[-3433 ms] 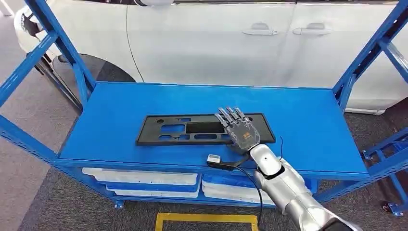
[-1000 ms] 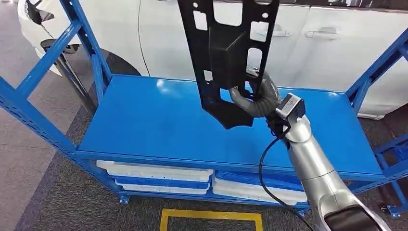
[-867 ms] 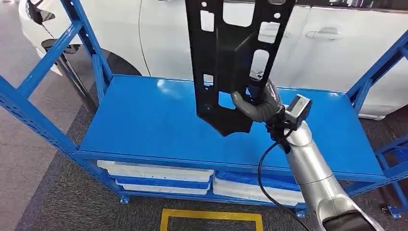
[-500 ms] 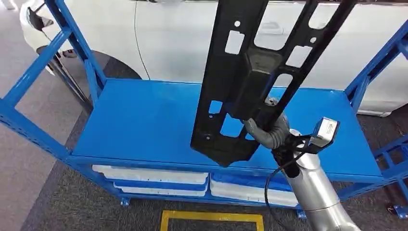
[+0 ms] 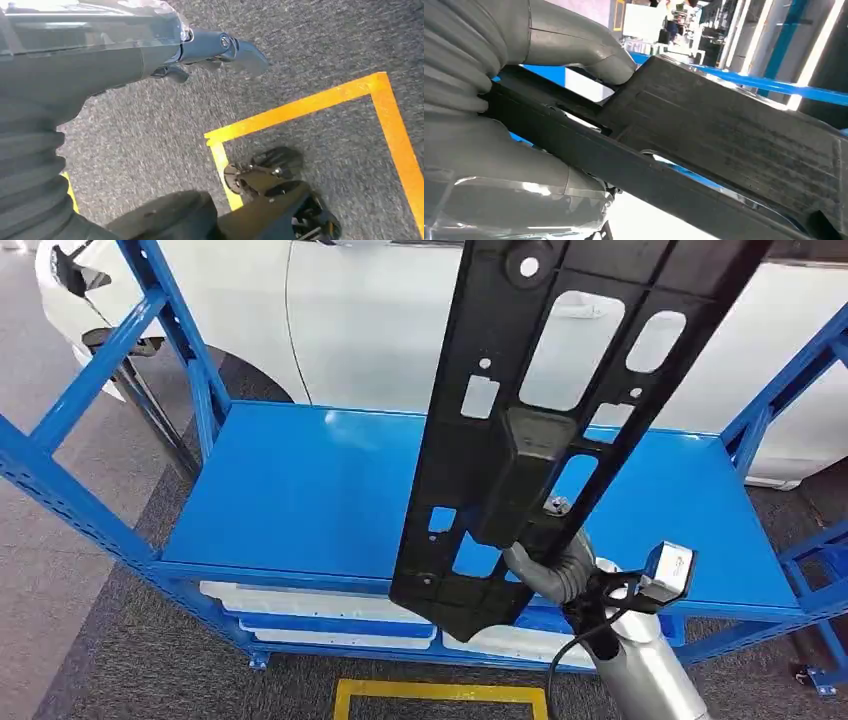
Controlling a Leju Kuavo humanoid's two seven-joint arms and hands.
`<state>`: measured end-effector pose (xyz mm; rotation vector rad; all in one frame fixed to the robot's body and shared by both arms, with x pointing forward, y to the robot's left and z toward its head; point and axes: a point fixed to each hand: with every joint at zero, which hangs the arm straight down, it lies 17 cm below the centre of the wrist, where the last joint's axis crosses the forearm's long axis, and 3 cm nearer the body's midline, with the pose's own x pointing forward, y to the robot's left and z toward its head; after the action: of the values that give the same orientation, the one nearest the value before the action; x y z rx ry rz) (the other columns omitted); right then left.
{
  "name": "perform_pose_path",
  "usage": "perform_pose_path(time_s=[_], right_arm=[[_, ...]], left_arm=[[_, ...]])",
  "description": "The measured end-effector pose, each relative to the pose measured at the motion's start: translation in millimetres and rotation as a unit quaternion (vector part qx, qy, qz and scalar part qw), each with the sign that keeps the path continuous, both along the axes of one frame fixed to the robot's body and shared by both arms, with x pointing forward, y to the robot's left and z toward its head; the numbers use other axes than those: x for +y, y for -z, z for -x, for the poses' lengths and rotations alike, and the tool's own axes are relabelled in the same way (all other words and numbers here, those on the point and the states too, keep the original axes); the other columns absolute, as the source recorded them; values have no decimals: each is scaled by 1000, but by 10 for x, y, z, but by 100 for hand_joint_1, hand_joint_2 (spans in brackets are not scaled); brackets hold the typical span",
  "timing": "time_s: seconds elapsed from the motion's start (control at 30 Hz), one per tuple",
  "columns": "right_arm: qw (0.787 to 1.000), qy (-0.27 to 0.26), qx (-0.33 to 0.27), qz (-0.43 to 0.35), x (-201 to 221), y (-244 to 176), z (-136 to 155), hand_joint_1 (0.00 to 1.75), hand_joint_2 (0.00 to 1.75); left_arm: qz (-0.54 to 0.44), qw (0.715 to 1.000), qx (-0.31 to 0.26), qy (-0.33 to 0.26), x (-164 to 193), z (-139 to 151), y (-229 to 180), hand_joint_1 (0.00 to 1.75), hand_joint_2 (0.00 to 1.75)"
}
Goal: Take the parts from the cabinet and place them on the table.
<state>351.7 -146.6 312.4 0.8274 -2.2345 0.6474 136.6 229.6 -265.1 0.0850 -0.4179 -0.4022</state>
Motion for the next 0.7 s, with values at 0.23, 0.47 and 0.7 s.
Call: perform_pose_path(time_s=[0.23,0.47,0.7], right_arm=[[1000,3,13,7,27,112,21,175,175],[1000,2,14,8,32,125,27,175,175],[999,-26,28,3,90,199,96,175,175]], left_arm=[[-6,1000,2,-1,85,-43,0,0,175],[-9,1000,0,-2,120,-67,-2,0,175],[-9,1000,-16,-14,109,-167,-33,0,175]])
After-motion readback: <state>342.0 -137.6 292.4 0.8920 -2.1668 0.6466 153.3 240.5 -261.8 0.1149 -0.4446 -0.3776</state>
